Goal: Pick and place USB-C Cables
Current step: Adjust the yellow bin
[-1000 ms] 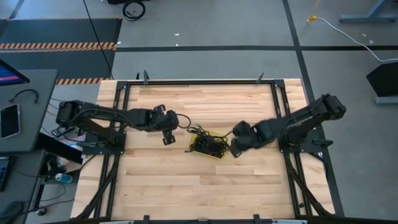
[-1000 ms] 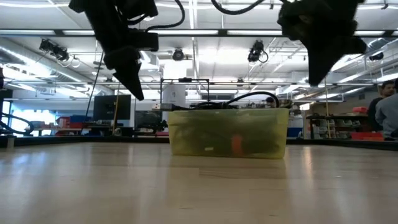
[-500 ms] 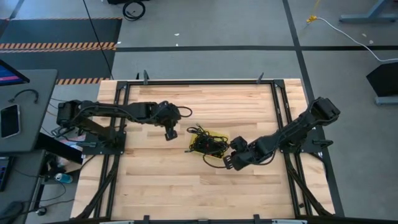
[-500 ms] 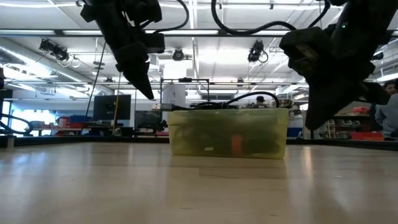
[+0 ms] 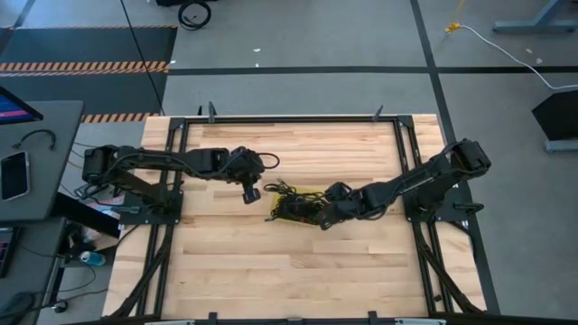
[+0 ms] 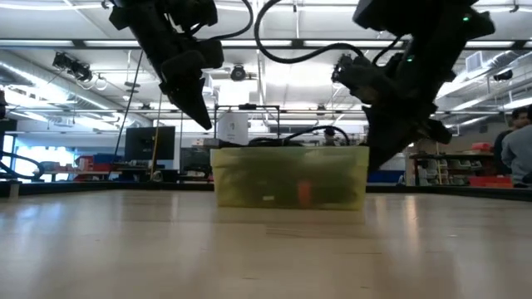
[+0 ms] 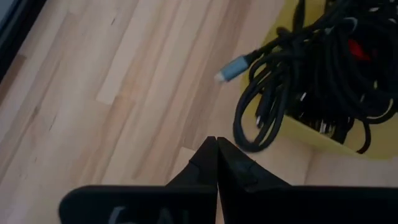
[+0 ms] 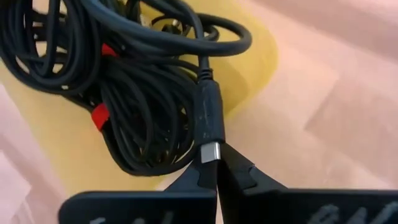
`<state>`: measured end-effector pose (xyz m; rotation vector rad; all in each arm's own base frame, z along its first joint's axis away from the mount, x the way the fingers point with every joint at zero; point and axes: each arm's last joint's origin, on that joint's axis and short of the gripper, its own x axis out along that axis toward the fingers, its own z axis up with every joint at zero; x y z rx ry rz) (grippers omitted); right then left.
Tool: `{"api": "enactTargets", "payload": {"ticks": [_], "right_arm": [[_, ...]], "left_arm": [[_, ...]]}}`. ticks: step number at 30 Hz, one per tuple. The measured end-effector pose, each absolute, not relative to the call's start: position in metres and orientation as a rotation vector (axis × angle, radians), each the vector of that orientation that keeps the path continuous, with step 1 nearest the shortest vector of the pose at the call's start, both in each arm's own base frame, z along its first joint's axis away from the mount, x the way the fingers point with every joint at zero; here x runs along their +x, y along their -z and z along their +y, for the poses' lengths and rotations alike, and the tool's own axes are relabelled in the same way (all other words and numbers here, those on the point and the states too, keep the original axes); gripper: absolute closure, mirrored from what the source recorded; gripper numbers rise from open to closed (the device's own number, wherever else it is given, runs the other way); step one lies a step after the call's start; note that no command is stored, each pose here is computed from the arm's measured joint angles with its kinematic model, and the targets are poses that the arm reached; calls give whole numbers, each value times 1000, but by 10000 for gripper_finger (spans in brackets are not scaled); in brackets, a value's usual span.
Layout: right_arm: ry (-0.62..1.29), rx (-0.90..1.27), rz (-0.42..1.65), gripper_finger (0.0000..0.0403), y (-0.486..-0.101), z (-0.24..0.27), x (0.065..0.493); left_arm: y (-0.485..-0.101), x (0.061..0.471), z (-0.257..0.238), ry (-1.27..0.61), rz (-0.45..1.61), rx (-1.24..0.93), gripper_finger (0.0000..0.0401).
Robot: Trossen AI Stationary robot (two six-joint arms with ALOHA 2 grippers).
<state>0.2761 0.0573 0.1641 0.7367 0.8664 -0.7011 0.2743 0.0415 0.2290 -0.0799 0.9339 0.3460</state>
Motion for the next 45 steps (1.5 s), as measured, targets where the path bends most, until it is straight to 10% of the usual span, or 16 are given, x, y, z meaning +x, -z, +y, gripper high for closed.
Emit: {"api": "enactTargets", "payload": {"ticks": [45], "right_arm": [[655, 643, 824, 402, -219, 41, 254]], "left_arm": [[-172, 265, -24, -270, 962, -392, 401]]}}
